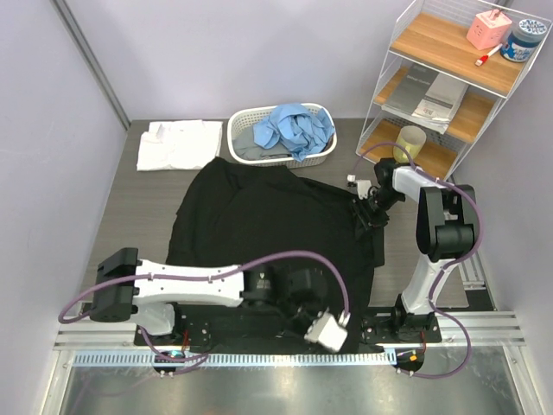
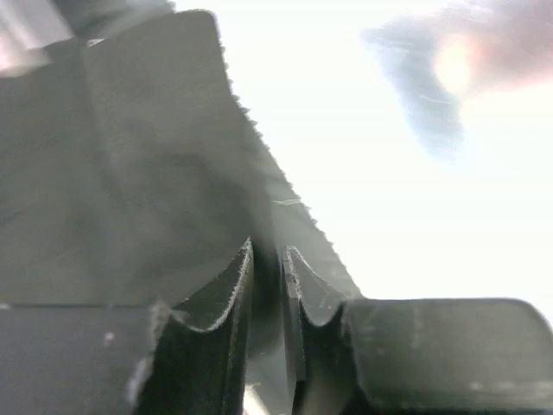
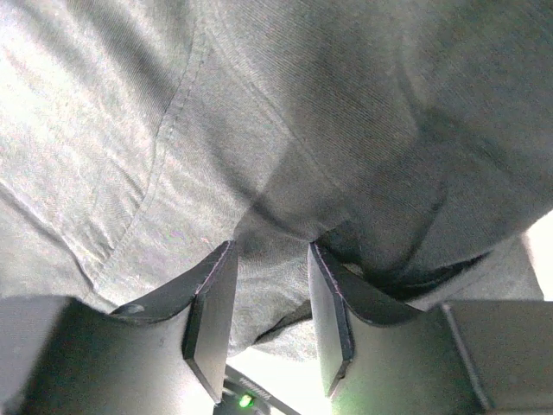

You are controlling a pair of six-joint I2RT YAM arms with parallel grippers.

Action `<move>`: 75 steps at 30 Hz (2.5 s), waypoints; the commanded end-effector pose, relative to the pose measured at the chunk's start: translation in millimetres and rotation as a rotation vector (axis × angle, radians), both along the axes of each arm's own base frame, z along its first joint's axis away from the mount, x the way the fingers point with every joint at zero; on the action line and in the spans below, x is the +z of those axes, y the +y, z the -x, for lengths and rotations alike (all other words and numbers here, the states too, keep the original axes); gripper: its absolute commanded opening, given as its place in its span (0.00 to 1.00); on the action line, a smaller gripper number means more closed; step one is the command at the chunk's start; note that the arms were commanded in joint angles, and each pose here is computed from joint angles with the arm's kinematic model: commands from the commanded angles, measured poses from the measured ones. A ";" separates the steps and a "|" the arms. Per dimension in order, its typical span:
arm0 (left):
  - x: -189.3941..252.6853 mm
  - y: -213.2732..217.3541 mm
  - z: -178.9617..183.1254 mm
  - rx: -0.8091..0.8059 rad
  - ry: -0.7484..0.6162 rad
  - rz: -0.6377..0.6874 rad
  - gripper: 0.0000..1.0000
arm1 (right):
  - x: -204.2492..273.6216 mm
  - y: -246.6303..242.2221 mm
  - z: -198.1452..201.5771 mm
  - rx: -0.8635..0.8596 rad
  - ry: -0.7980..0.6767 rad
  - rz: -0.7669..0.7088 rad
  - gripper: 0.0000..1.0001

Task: Fold and stack the long sleeve shirts
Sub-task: Flatten the shirt out

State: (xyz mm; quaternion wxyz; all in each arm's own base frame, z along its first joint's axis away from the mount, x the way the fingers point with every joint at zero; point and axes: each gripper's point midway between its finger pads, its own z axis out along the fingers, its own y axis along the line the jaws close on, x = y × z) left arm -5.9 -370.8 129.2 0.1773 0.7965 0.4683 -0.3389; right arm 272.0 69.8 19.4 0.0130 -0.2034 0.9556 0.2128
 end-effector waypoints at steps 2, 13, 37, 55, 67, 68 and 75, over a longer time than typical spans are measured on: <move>-20.7 48.1 20.3 -0.074 -0.002 -0.153 0.35 | 7.0 -18.4 -49.8 0.044 -0.197 0.085 0.46; -37.3 168.4 -227.9 0.680 -0.106 -0.284 0.47 | 27.3 -13.2 -26.8 0.196 -0.229 0.107 0.49; -81.9 210.7 -116.1 0.206 -0.045 -0.672 0.22 | 36.3 -18.8 41.3 0.560 -0.124 0.099 0.52; -99.2 277.0 -298.6 0.867 -0.084 -0.640 0.23 | -17.7 43.3 -11.9 0.411 -0.213 0.119 0.47; -93.1 288.9 -148.7 0.470 0.039 -0.735 0.13 | 12.8 57.9 85.2 0.746 -0.172 0.050 0.48; -87.0 282.2 -144.3 0.458 0.055 -0.700 0.13 | 26.9 60.2 93.0 0.744 -0.147 0.013 0.48; -35.7 255.1 -203.0 0.657 0.126 -0.451 0.34 | 123.5 111.1 -23.7 0.452 -0.504 -0.172 0.53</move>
